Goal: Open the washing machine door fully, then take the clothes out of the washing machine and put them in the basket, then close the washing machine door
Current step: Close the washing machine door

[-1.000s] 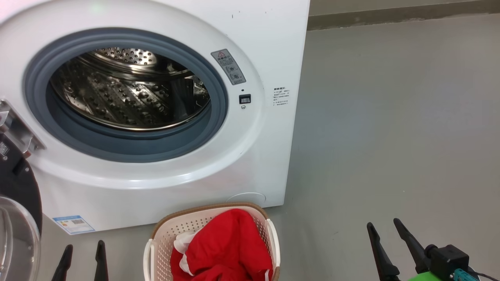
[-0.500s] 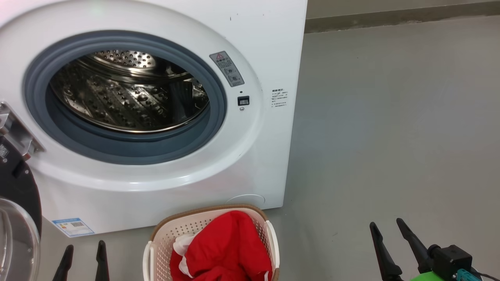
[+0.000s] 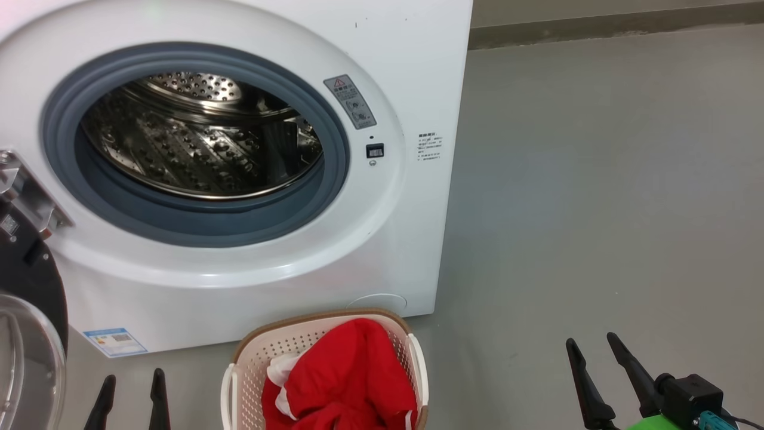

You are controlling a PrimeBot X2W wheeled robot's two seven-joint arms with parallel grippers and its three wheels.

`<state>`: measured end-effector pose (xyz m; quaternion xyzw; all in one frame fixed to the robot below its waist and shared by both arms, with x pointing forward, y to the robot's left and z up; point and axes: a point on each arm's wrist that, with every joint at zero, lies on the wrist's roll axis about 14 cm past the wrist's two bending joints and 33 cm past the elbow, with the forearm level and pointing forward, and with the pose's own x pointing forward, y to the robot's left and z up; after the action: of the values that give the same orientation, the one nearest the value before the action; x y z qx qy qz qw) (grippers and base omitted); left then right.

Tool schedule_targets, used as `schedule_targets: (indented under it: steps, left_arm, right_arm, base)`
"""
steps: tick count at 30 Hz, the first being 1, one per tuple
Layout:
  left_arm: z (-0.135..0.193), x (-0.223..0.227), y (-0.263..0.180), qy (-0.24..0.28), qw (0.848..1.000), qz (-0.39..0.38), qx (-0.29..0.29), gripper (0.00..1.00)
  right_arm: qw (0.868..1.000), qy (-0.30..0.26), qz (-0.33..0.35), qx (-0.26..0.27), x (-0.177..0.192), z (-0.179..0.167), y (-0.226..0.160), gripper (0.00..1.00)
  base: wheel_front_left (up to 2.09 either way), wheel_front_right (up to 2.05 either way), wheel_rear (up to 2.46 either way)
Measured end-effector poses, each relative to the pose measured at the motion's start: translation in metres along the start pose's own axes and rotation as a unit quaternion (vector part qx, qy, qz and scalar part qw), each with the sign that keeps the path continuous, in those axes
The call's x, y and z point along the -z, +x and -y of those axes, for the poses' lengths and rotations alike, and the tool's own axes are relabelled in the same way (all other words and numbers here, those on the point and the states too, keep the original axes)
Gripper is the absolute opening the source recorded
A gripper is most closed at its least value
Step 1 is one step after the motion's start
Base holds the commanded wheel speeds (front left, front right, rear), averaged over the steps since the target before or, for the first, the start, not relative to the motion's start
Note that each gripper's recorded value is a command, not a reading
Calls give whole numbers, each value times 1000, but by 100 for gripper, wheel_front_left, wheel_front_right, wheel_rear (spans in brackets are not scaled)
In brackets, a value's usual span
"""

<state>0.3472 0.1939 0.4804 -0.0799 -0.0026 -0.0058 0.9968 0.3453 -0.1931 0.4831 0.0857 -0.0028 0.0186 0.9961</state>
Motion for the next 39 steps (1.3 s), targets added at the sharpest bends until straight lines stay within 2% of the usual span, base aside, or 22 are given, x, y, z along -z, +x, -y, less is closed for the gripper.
schedule_targets:
  steps: [17, 33, 39]
  left_arm:
    - [-1, 0, -1, -2, 1000, 0, -3, 100]
    - [-7, 1, -5, -2, 1000, -1, -12, 100]
    - [-21, 6, -14, -4, 999, -8, -38, 100]
  right_arm:
    - [1000, 0, -1, -3, 1, -2, 1, 100]
    - [1000, 0, -1, -11, 1, -7, 4, 100]
    - [999, 0, -7, -36, 4, -22, 10, 100]
  base:
    - [-125, 125, 0]
    - [-9, 9, 0]
    - [0, 0, 0]
